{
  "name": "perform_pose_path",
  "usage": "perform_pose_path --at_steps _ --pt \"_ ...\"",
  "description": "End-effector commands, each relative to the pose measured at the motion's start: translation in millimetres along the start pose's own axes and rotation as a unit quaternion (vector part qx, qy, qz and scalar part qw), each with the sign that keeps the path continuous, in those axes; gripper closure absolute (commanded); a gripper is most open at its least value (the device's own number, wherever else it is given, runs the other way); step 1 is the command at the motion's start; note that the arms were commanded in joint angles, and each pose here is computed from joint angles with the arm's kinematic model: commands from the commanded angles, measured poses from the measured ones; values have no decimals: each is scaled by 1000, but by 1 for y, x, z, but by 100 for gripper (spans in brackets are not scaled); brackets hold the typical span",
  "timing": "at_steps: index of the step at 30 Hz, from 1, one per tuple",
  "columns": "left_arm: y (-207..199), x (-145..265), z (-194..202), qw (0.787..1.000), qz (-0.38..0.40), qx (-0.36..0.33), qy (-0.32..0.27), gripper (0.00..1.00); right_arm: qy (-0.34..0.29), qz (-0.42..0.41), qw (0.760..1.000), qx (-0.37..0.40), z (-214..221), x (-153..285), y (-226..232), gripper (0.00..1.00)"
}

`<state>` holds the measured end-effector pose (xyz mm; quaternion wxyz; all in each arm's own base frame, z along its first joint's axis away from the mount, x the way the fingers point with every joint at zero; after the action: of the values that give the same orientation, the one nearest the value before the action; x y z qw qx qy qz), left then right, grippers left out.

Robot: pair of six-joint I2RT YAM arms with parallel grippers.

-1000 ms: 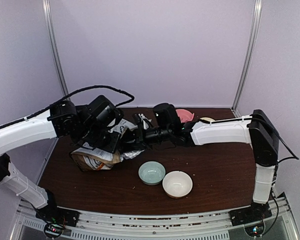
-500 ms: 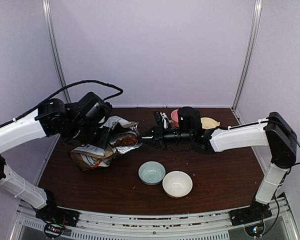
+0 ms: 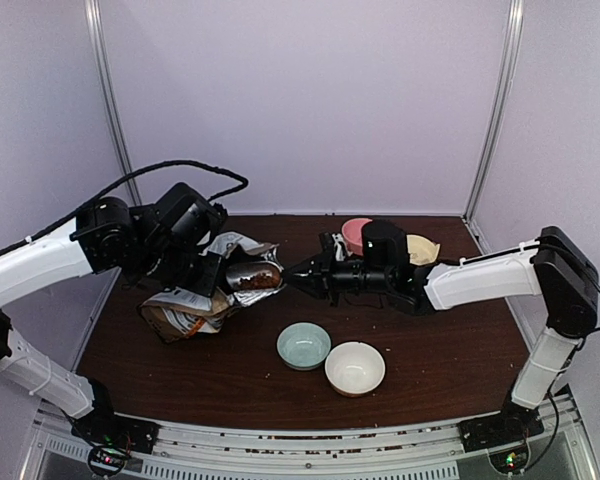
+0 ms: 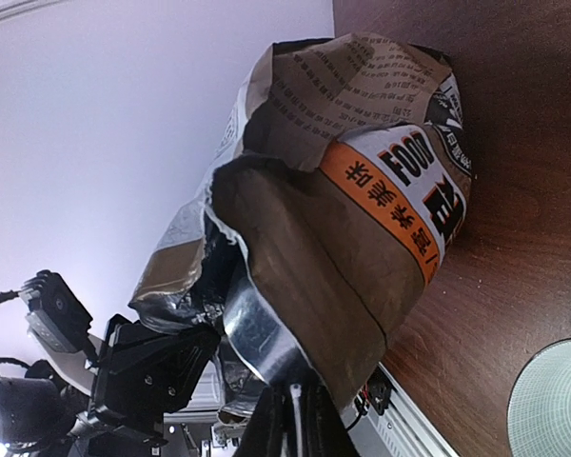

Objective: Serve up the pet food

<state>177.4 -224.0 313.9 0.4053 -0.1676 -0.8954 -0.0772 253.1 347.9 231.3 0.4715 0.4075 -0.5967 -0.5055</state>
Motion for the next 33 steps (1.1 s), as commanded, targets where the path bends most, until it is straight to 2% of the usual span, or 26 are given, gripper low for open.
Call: perform_pose_path --at_steps 1,7,25,33 --pt "-5 16 -21 996 48 10 -75 100 -48 19 997 -52 -1 17 6 100" --pt "-9 13 -20 994 64 -20 -81 100 -73 40 992 -91 -2 22 11 100" --pt "-7 17 -23 989 63 -64 -118 100 -103 24 968 -229 12 29 44 100" --pt "-4 29 -31 984 69 -67 -152 100 -93 14 957 -275 20 19 54 100"
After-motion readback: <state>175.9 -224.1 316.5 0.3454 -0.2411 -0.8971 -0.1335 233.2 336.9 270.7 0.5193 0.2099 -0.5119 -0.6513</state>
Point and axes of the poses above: each gripper's point midway between its finger pads, its own x axis back along the fingers, its own y axis along the line the jaws close on, z = x × y, the point moved 9 cm from there along x, back along the fingers, and after that the axes turned 1 degree about -x, right-handed, at the moved point
